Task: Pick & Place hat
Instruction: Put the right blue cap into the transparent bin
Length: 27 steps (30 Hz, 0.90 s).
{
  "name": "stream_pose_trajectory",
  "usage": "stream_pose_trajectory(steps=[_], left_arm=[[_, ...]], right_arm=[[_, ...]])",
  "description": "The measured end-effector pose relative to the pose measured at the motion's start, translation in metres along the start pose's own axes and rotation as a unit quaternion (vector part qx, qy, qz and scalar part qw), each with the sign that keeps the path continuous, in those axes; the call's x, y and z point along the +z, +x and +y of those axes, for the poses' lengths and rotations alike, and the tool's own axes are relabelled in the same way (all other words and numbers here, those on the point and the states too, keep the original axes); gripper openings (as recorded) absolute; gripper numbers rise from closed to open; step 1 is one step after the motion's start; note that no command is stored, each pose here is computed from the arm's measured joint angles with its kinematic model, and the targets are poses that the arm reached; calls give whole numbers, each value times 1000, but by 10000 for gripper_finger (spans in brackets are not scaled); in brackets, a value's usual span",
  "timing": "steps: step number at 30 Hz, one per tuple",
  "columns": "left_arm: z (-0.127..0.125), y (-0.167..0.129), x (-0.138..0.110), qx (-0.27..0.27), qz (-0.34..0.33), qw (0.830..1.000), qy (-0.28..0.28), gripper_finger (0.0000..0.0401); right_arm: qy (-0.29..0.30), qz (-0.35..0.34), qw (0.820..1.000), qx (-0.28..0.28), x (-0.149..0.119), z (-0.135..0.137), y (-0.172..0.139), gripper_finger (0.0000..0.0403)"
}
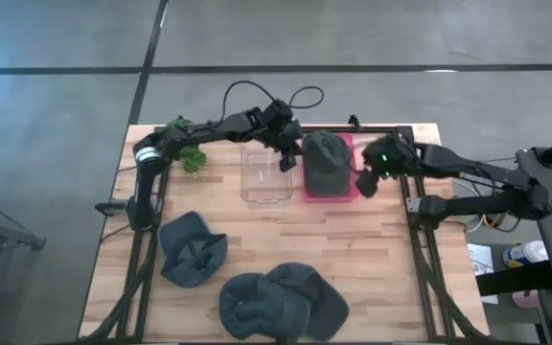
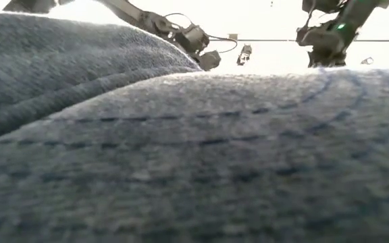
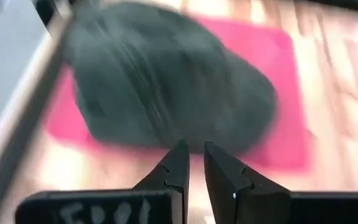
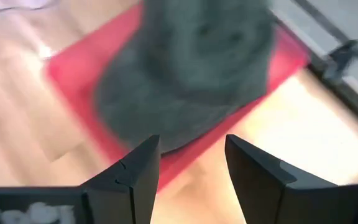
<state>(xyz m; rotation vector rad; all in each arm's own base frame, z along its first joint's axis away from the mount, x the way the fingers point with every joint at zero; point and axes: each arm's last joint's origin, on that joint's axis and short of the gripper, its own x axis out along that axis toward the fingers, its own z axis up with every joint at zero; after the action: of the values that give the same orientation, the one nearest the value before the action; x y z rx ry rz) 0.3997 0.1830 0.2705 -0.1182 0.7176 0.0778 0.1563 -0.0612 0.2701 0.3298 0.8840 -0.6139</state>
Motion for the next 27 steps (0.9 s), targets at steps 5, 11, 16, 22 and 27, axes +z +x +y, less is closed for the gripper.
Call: stream_pose_trajectory(steps=[5, 11, 16, 22, 27], left_arm=[[-46, -28, -1, -35, 78, 992, -90, 42], [-124, -45, -1, -65, 126, 987, -77, 42], [-187, -52, -9, -77, 154, 984, -52, 42], [-240, -70, -39, -56, 262, 964, 0, 42], [-259, -81, -60, -6, 324, 946, 19, 42]], right_arm=[[7, 19, 995, 101, -31, 28, -8, 178], [2, 53, 984, 172, -60, 65, -16, 178], [6, 66, 978, 197, -76, 91, -17, 178], [19, 70, 972, 224, -81, 122, -6, 178], [20, 75, 971, 227, -83, 143, 12, 178]])
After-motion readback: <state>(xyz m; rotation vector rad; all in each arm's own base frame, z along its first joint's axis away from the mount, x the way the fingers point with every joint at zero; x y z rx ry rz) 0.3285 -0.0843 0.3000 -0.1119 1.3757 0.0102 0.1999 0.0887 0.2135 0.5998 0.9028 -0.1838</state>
